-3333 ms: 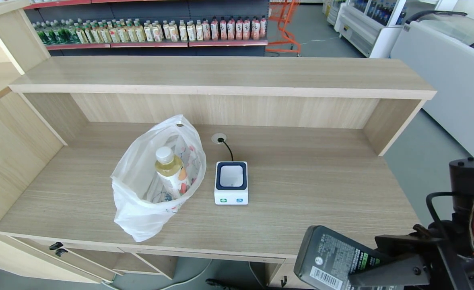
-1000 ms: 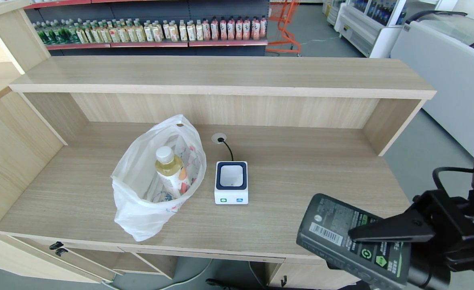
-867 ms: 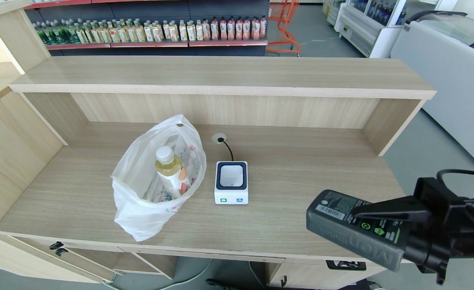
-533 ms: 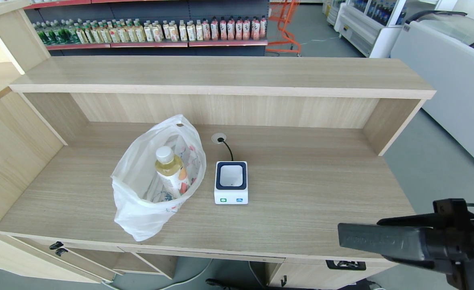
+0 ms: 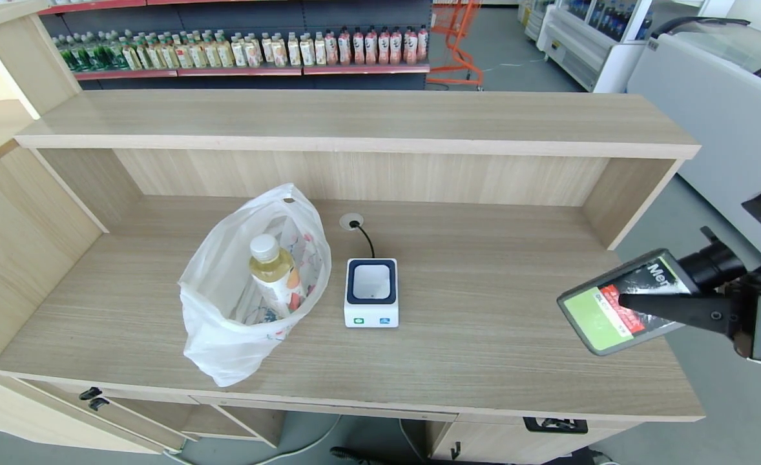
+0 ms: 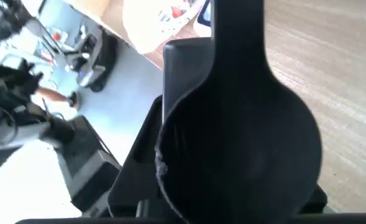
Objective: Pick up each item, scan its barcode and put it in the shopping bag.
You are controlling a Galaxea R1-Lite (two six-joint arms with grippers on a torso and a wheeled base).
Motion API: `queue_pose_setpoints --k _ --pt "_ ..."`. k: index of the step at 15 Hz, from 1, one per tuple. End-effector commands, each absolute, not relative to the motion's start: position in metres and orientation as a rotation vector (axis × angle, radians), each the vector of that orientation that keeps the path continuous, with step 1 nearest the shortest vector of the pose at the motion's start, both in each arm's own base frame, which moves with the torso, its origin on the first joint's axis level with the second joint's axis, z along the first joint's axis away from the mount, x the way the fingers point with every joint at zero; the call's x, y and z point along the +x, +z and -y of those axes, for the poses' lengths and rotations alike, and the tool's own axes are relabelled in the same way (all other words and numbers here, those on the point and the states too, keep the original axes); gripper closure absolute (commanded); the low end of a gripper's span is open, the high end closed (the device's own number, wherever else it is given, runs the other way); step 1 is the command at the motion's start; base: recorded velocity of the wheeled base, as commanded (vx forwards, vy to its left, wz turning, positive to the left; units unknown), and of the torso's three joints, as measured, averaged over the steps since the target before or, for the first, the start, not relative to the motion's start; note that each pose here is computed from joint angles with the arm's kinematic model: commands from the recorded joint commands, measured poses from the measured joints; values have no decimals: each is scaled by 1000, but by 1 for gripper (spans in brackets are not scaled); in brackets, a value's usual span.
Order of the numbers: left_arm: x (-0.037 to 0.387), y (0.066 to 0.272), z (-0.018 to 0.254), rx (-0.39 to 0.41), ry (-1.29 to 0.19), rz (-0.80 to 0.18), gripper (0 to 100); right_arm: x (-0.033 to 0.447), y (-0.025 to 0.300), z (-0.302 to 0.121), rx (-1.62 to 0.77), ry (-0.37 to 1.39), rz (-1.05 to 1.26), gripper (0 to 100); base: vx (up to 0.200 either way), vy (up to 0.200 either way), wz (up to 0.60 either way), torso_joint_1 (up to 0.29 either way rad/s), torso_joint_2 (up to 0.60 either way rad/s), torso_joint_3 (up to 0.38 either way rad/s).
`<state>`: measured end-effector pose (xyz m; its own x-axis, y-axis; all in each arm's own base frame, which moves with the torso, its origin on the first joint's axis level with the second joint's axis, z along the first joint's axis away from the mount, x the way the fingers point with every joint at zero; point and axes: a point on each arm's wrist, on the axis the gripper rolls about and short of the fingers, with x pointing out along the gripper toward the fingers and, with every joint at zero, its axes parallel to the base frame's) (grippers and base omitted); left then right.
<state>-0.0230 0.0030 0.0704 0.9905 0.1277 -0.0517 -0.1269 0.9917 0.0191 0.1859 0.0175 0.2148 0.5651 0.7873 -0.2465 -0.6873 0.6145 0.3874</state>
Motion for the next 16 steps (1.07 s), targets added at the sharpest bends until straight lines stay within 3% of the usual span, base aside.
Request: queue_pose_setpoints --k 1,4,16 --pt "-23 70 -3 16 129 -53 0 189 212 -21 424 776 -481 100 0 0 0 0 0 0" --pt "-23 70 -3 16 129 -53 0 197 219 -31 625 637 -502 100 0 0 0 0 0 0" --pt "-23 70 -3 19 128 -53 0 194 215 -40 613 661 -519 100 0 0 0 0 0 0"
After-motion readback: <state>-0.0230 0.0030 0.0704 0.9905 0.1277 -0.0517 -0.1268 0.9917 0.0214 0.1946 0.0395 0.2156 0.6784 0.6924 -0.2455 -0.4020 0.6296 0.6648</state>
